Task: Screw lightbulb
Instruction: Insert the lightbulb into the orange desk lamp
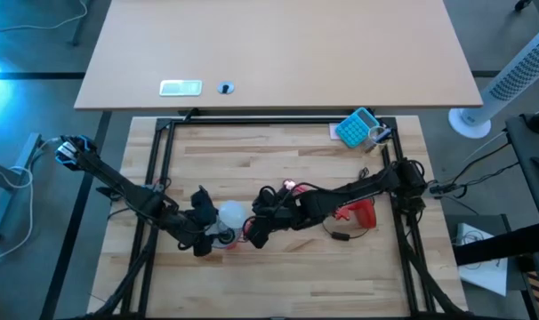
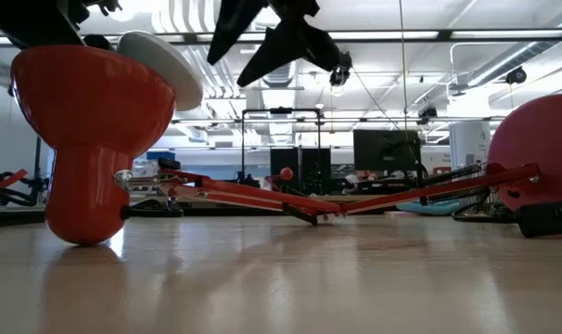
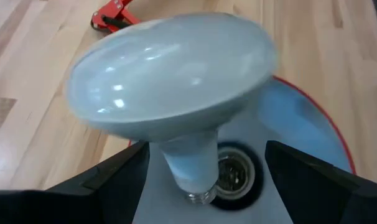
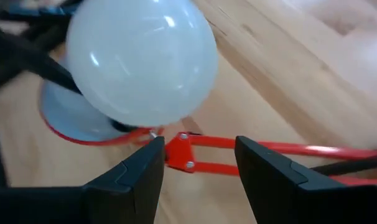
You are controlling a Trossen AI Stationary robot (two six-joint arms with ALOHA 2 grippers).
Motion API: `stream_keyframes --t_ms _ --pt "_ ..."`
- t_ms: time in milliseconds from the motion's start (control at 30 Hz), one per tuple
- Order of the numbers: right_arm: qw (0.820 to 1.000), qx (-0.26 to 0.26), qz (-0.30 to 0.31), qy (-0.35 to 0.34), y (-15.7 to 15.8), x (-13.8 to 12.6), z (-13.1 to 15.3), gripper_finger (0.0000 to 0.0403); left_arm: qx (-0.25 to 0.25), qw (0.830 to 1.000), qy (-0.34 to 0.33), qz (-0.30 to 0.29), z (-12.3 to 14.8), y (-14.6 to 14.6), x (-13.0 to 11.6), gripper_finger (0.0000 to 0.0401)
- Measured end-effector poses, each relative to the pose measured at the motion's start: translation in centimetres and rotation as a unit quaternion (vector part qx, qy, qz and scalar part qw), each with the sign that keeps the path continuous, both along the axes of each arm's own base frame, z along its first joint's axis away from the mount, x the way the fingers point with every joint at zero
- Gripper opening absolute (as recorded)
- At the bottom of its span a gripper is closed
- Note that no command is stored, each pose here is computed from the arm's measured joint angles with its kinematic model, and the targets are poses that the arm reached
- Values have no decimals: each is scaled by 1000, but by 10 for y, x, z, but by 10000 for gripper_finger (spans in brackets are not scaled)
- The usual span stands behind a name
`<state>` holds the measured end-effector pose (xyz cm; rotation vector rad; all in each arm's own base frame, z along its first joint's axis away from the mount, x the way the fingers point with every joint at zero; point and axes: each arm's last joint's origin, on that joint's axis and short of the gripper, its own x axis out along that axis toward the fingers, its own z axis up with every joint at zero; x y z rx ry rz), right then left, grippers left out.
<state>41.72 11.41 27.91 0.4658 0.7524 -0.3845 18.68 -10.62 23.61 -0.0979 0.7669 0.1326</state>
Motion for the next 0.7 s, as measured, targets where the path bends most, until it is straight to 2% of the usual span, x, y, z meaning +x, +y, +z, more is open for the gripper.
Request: stream_keyframes --t_ms 133,233,400,567,700 --pt "995 -54 83 19 2 0 -3 192 14 1000 12 -8 0 2 -2 311" --pt "989 -42 141 30 -4 2 -4 203 20 1000 17 -10 -1 3 -3 311" --pt "983 -57 168 37 -23 6 -5 247 19 1000 20 -2 0 7 -2 311" --pt "980 -14 193 39 -44 13 -10 304 15 1000 22 8 0 13 0 311" --pt "976 9 216 25 -53 25 -24 327 7 999 32 3 0 16 2 311"
